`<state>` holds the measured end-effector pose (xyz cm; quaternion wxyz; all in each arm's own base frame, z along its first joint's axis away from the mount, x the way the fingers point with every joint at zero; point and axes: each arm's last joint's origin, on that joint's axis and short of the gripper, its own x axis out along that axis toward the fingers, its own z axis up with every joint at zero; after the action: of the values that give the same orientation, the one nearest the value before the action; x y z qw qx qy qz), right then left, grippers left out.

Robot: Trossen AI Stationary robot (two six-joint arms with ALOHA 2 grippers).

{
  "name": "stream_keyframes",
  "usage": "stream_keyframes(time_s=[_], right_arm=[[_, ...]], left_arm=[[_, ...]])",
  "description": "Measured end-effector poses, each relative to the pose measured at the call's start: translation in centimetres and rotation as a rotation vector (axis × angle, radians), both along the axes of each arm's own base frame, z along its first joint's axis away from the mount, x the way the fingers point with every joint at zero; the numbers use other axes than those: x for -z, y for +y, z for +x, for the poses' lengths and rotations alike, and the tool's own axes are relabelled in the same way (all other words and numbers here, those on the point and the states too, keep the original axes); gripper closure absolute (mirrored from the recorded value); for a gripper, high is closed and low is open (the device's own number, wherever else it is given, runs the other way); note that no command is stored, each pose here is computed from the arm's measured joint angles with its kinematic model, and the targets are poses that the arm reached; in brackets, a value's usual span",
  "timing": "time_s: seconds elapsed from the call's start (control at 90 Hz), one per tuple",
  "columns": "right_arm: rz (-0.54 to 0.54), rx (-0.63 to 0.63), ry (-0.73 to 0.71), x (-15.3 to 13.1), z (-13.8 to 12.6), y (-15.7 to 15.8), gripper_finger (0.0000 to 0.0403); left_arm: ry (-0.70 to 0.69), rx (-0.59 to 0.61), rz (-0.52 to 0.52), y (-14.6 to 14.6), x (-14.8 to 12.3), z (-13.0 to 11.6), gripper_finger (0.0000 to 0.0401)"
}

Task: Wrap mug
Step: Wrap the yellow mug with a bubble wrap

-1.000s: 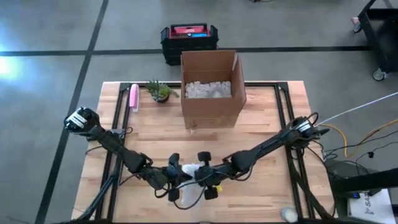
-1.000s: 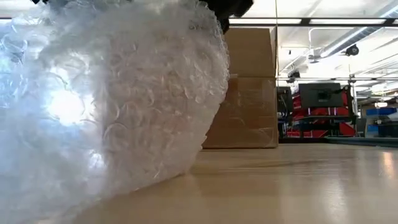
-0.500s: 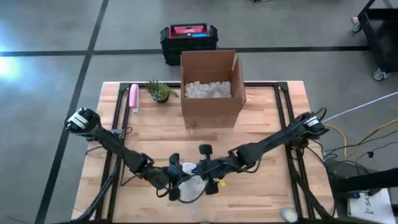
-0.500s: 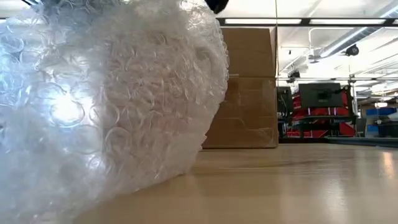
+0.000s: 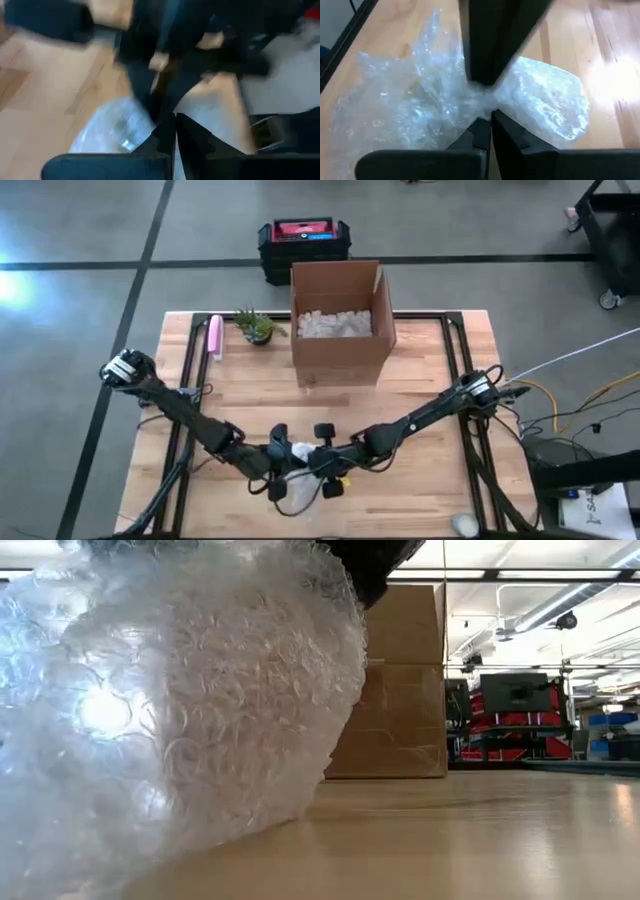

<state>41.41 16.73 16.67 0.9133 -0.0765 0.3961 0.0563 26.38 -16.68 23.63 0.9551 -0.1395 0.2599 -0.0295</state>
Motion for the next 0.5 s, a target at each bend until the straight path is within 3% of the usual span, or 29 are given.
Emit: stream_keyframes(time_s=[0.178, 0.267, 0.5], right_arm=[[0.000, 0.001, 0.001, 0.0, 0.0, 0.0, 0.0403], [0.002, 0.004, 0.001, 0.0, 0.0, 0.0, 0.0403], [0.009, 0.020, 0.000, 0.0, 0.0, 0.0, 0.0403]], left_arm=[[0.137, 0.022, -0.068, 0.0, -1.8, -1.8, 0.0401], [0.183, 0.023, -0.087, -0.5, -0.9, -2.5, 0.0401], [0.118, 0.006, -0.023, -0.8, 2.3, 0.8, 0.0401]])
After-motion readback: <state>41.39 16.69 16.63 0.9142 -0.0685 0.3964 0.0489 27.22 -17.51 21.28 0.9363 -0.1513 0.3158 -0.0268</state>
